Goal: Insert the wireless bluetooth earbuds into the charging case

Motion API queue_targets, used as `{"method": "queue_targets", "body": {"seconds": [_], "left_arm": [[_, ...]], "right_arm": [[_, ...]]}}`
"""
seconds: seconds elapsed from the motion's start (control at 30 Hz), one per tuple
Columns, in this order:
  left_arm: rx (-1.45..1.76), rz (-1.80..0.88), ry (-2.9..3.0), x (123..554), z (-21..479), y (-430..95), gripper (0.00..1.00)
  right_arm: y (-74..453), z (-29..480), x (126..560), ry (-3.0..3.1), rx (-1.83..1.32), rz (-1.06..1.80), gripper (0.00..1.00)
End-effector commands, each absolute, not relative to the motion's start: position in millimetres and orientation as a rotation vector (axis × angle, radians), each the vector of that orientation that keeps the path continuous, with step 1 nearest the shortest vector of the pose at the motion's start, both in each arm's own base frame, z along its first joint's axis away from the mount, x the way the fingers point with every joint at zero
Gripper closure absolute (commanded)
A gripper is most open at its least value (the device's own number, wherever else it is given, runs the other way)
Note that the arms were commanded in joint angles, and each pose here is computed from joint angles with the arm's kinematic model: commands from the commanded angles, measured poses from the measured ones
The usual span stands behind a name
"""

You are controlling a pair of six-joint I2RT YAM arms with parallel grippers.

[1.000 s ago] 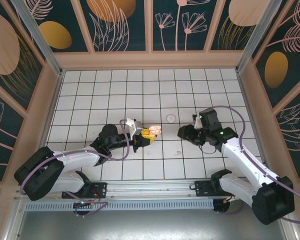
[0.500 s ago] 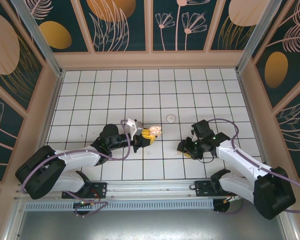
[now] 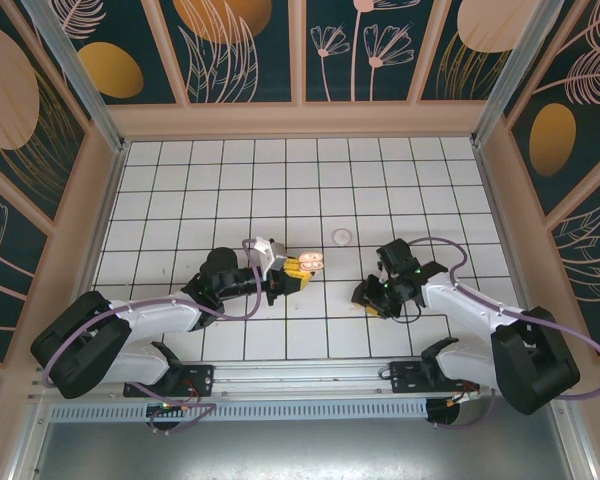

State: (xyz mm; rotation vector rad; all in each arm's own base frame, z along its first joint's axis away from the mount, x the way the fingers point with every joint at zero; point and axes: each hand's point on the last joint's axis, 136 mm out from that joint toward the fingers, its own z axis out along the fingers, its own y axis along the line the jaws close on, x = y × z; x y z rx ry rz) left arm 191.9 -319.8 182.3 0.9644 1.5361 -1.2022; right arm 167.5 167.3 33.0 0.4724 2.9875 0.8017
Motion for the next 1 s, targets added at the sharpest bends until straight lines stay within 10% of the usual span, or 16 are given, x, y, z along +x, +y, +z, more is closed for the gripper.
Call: {"method": "queue_targets", "body": {"seconds": [0.0, 0.97], "left_arm": [[0.969, -1.206, 1.484, 193.3, 199.3, -321.8, 0.9], [0.969, -1.178, 1.511, 196.2, 196.6, -320.7, 0.9]], "right_arm": [[173.9, 34.4, 172.5, 2.972, 0.426, 0.834, 0.6], [190.4, 32.4, 208.4, 2.915, 0.33, 0.839, 0.62]]}}
